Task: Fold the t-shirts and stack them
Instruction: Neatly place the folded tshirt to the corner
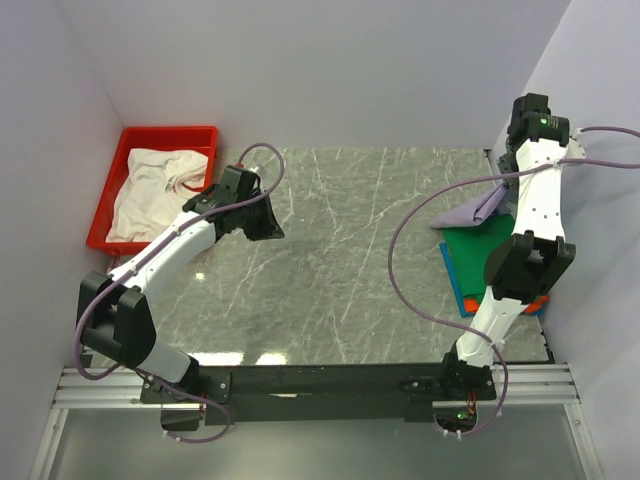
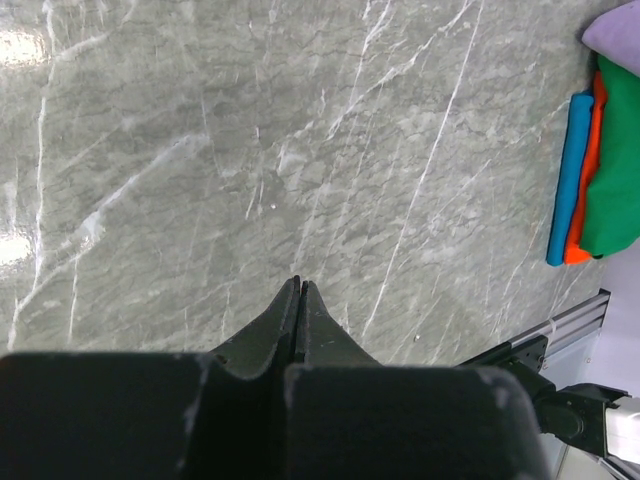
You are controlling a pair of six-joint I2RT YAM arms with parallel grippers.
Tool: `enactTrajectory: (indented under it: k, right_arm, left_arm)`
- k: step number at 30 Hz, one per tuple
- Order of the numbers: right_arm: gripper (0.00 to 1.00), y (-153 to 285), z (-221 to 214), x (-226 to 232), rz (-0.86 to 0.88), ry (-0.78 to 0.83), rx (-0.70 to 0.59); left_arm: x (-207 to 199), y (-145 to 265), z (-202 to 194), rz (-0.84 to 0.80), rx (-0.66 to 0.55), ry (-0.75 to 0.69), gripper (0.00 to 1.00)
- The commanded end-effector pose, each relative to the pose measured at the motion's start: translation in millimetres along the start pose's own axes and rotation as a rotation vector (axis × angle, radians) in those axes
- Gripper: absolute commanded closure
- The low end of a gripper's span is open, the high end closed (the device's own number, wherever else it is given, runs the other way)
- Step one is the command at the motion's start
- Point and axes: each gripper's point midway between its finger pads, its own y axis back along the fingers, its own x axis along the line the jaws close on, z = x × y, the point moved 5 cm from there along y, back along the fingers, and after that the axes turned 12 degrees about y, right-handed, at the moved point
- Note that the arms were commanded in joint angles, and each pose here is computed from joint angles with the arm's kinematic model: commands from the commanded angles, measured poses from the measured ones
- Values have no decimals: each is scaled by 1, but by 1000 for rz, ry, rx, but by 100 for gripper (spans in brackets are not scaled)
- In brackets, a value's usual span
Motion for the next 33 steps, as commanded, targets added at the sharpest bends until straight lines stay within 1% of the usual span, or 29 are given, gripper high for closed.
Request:
enactTrajectory:
  k: [1,4,10,14,24,33]
  right_arm:
    - [100,34,19,-22,22,-8,-62]
    - [100,36,26,-18,64,1,-78]
    - [100,34,32,-10,90,25,-95]
    - [100,36,38,3,165,40,-112]
    - [100,37,44,4,166,37,-144]
    - [100,35,45,11,186,43,-147]
  left_arm:
    - [-7,-2,4,-31,-10,-33,99]
    - [-6,-4,4,-27,-6,-30,99]
    - [-5,-7,3,-17,-2,-29,99]
    - [-4,-8,3,-13,-2,-29,100]
    - [-1,-13,2,-8,10,-29,99]
    - [1,-15,1,-3,15,-31,99]
